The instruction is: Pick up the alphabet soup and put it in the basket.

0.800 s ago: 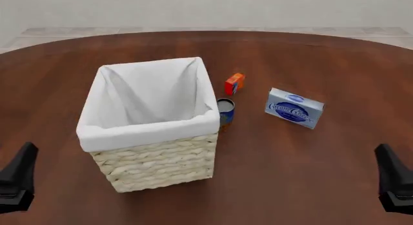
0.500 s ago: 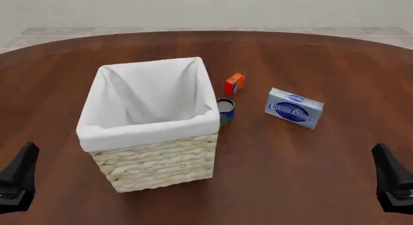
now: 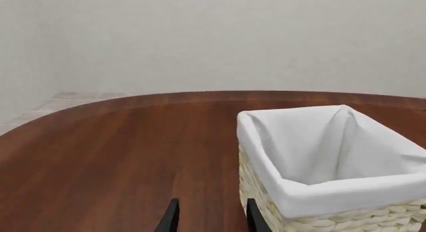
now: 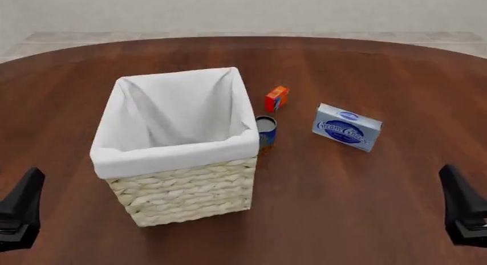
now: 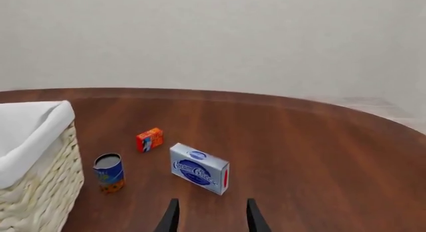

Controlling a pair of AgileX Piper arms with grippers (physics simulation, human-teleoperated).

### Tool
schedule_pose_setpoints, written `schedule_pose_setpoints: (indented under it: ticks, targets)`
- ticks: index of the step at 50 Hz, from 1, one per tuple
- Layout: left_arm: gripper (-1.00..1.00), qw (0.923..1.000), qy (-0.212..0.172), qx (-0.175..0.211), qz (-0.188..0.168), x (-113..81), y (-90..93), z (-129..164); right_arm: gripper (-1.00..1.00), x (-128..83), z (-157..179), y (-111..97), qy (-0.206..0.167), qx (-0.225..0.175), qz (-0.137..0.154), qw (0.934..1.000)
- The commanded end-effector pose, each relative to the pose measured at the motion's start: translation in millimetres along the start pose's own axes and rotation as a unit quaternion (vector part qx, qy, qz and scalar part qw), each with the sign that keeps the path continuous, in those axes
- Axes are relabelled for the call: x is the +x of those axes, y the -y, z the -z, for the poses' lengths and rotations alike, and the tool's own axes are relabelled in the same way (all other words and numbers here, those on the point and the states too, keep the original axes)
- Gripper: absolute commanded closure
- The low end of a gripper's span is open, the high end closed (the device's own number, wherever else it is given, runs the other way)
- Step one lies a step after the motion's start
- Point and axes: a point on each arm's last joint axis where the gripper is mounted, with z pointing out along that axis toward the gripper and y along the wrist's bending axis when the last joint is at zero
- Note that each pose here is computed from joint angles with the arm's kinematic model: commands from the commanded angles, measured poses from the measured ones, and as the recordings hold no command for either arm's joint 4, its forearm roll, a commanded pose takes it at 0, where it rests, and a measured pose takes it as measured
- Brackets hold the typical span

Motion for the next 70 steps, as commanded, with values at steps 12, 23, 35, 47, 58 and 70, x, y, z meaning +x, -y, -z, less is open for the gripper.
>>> schedule_pose_setpoints:
  ticks: [12, 23, 35, 47, 58, 70]
  targets:
    - [-1.00, 1.0000, -0.003, 0.001, 0.006, 1.1, 0.1, -0.2, -1.00, -27.9, -14.7, 1.5, 0.009, 0.006, 0.034, 0.9994]
    - [-1.00, 1.0000, -0.002, 0.000, 0.004, 0.4, 0.0, -0.3, -1.00, -31.6, -42.4, 4.4, -0.027, 0.016, 0.052, 0.9982]
    - [-1.00, 1.0000, -0.001, -0.001, 0.004, 0.5, -0.1, 0.0, -1.00, -40.6, -66.4, 11.9, -0.051, 0.039, 0.068, 0.9956]
    - [-1.00, 1.0000, -0.001, -0.003, 0.005, 0.5, -0.3, -0.1, -1.00, -62.8, -80.8, 13.9, -0.053, 0.041, 0.064, 0.9957]
    - [-1.00, 1.0000, -0.002, -0.003, 0.003, 1.1, -0.3, -0.1, -1.00, -68.9, -99.9, 11.9, -0.066, 0.027, 0.062, 0.9955]
    - [-1.00, 1.0000, -0.002, -0.006, 0.003, 0.7, -0.7, 0.3, -1.00, -61.6, -122.6, -2.7, -0.072, -0.021, 0.097, 0.9924]
